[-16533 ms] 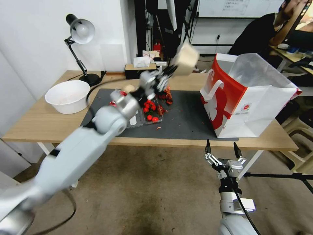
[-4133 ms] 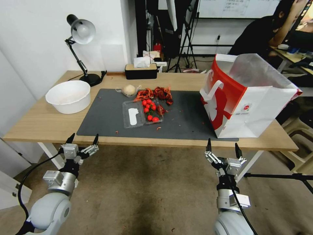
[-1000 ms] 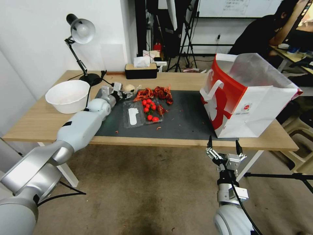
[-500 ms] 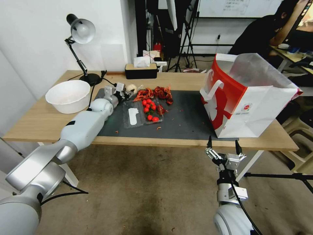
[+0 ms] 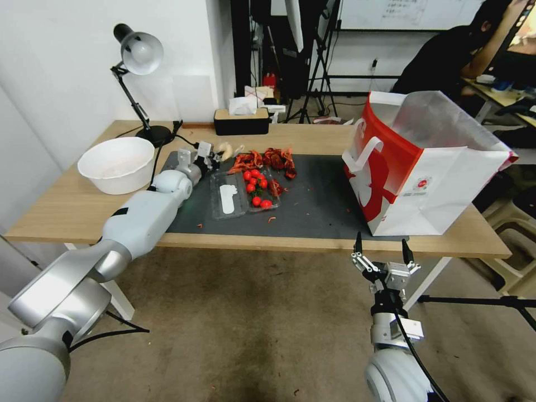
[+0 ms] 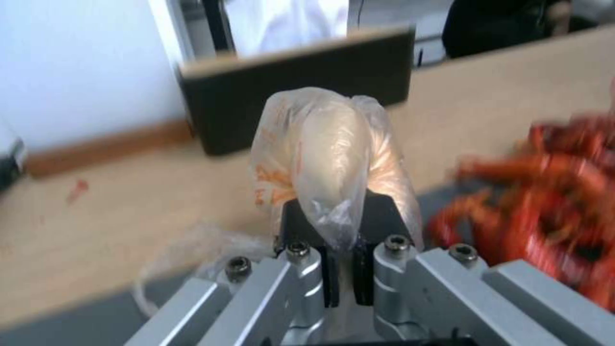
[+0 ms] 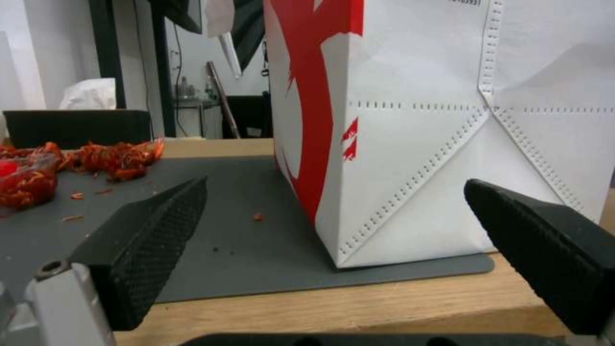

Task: Pick up the trash from the table and place it into the takeout bag.

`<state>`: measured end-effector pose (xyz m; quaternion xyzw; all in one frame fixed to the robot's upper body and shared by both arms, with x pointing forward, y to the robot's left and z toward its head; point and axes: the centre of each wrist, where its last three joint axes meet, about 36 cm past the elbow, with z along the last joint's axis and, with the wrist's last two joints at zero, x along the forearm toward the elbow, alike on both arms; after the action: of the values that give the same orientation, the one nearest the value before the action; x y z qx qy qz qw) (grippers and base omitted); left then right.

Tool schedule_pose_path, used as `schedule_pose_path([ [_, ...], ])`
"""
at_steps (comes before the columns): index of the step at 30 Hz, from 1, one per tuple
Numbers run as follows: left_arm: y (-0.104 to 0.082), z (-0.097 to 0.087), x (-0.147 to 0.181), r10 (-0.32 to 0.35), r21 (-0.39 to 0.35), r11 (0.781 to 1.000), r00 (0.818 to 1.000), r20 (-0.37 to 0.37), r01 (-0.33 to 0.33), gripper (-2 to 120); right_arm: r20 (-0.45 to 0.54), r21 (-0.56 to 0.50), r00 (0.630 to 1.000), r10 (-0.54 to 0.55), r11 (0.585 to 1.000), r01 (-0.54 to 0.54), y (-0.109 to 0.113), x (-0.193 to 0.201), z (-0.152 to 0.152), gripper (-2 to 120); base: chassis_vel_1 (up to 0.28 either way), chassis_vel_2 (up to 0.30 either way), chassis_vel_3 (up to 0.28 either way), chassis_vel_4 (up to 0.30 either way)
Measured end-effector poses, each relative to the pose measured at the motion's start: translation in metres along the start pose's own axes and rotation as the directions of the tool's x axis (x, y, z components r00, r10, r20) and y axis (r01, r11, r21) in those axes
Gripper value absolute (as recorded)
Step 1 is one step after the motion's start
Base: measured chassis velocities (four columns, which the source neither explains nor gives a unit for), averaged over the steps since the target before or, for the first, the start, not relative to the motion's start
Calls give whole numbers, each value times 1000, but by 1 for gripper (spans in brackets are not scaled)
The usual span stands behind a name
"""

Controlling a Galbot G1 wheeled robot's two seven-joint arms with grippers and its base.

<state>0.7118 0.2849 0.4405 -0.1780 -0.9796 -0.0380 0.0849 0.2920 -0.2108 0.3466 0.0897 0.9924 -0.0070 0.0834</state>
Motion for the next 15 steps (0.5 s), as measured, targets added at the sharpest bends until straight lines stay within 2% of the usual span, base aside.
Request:
schedule_pose_path([
  [2,-2,-12,1,21,-1,1000,999,51,-21,3,0,0,1000,-1,1000,1,0,0,0,100,0,0,0,0],
  [4,-3,-17,1,31,2,1000,997,69,-31,3,0,0,1000,-1,1000,1,0,0,0,100,0,0,0,0],
  [6,-12,-34,1,74,18,997,989,128,-77,3,1,-1,1000,-2,1000,2,0,0,0,100,0,0,0,0],
  [7,-12,-34,1,74,18,997,989,128,-77,3,1,-1,1000,-2,1000,2,0,0,0,100,0,0,0,0],
  [9,-33,-61,1,157,28,986,963,217,-167,3,1,-2,1000,-4,1000,4,1,0,0,100,0,0,0,0],
  [10,-33,-61,1,157,28,986,963,217,-167,3,1,-2,1000,-4,1000,4,1,0,0,100,0,0,0,0],
  [11,-40,-69,2,184,29,980,952,243,-197,3,1,-2,1000,-4,1000,4,2,0,0,100,0,0,0,0],
  [13,-67,-93,5,262,28,958,913,311,-285,3,1,-3,1000,-4,1000,4,2,0,0,100,0,0,0,0],
  [14,-67,-93,5,262,28,958,913,311,-285,3,1,-3,1000,-4,1000,4,2,0,0,100,0,0,0,0],
  [15,-72,-97,5,277,26,953,905,322,-301,3,1,-3,1000,-4,1000,4,2,0,0,100,0,0,0,0],
])
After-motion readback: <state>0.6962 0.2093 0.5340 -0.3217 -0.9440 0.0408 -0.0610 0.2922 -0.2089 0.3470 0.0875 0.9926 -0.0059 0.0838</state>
